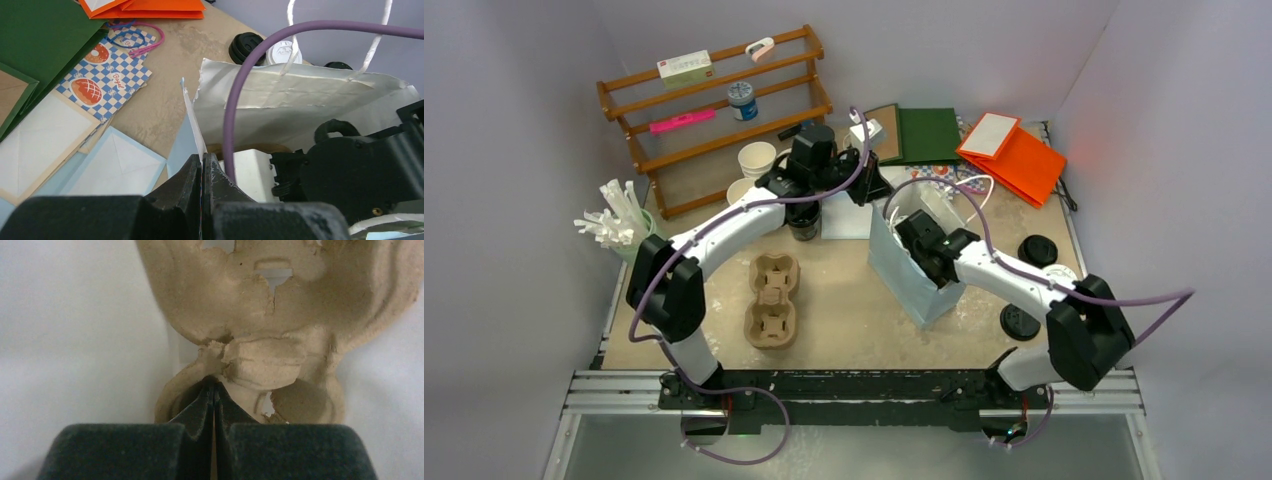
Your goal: Pack the takeout coffee
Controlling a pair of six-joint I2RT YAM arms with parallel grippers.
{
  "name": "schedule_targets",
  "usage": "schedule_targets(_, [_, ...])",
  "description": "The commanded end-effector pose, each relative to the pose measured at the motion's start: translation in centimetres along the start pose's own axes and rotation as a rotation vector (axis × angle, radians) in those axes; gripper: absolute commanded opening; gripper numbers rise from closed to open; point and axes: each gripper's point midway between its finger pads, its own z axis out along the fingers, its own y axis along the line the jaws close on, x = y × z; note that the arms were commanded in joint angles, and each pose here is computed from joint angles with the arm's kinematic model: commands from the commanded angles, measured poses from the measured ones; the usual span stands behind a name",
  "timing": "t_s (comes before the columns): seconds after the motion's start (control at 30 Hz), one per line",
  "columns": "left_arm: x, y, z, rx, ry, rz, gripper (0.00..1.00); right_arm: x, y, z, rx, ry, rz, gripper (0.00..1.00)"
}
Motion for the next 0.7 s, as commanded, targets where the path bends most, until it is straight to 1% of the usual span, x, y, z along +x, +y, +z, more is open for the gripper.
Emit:
schedule_targets(0.0, [-2.6, 0.1, 0.0, -0.003, -0.045, 0.062, 0.00, -1.7, 0.2, 0.6, -0.020, -0.008, 0.045, 0.00])
schedule_targets(0.2, [-3.1, 0.9, -0.1, -0.042, -0.022, 0.073, 0.00, -1.0, 0.9, 1.8, -0.040, 0.071, 0.126, 0.00])
schedule_targets(0.4, [-3.5, 1.4, 0.4, -0.053, -0.022, 0.071, 0.00, 1.5, 1.0, 3.5, -0.019, 0.173, 0.184, 0.00])
schedule_targets(0.67, [-5.1, 2.0, 0.4, -0.085, -0.020, 0.092, 0.00, 3.0, 1.1, 4.4, -0.003, 0.234, 0.237, 0.00])
